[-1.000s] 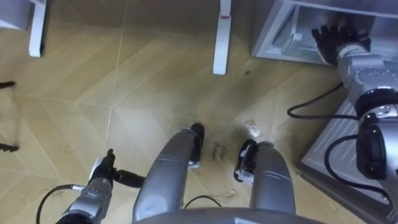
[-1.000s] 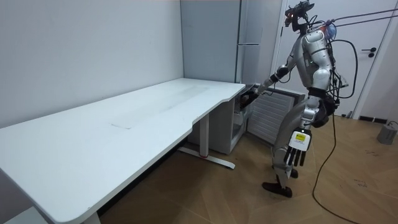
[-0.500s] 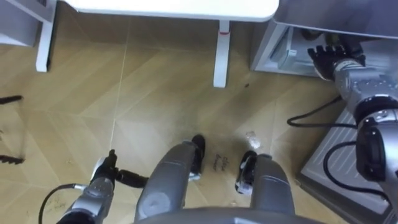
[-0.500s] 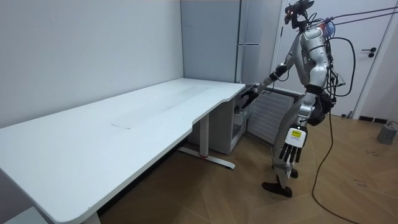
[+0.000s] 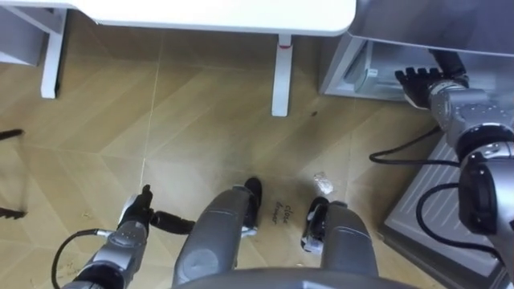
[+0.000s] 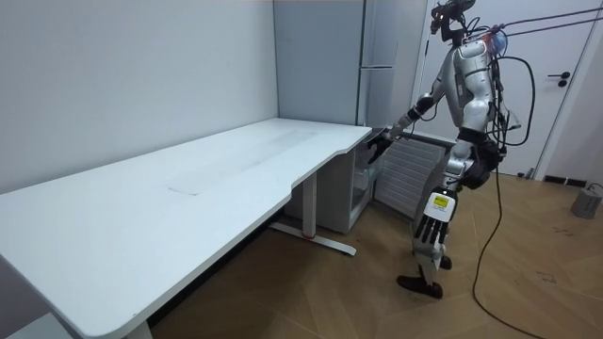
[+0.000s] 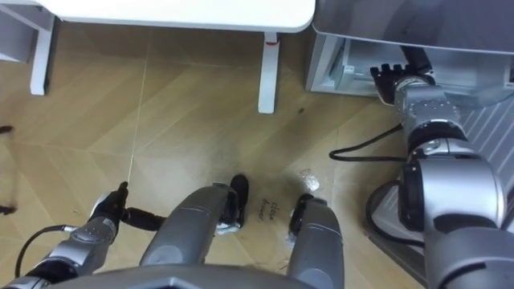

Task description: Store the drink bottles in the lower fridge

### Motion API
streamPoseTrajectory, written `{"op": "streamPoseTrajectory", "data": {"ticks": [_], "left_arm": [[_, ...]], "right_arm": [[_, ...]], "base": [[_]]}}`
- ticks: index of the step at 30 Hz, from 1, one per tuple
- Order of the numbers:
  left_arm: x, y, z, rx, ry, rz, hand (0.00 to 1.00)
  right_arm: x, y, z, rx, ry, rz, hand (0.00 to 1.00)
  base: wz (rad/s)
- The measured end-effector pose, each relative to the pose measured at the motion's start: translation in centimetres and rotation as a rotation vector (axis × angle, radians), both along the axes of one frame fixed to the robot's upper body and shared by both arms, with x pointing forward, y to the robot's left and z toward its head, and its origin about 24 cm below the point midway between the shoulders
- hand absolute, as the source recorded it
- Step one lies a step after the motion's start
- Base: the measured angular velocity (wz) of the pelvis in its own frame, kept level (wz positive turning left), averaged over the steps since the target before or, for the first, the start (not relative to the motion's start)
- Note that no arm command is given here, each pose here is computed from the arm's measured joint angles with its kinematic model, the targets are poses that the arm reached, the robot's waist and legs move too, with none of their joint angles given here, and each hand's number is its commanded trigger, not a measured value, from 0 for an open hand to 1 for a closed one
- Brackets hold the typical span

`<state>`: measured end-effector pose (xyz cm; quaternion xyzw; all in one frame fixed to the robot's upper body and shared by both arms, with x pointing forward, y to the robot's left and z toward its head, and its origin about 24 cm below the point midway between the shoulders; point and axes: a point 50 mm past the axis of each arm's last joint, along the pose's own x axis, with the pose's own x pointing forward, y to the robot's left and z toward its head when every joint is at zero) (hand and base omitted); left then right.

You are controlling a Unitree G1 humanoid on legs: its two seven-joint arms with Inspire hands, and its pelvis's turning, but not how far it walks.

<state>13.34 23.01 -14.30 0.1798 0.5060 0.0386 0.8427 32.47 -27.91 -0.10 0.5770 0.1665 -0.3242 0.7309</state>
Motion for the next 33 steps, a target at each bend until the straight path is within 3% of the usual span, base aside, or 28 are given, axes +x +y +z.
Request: {"op": "streamPoseTrajectory", "data": {"ticks": [13, 25, 33], "left_arm": [[-0.4, 0.8, -0.1, 0.007, 0.006, 0.036, 0.00], [-0.8, 1.9, 0.1, 0.005, -0.038, 0.107, 0.00], [-2.7, 2.2, -0.3, -0.009, -0.017, 0.158, 0.00]], "right_arm": [[-1.2, -0.4, -0.9, -0.088, -0.013, 0.060, 0.00], [-3.7, -1.3, -1.9, -0.481, 0.059, 0.260, 0.00], [-5.7, -1.1, -3.1, -0.647, 0.112, 0.359, 0.00]], "base": [[0.00], [-0.11], [-0.04]]}}
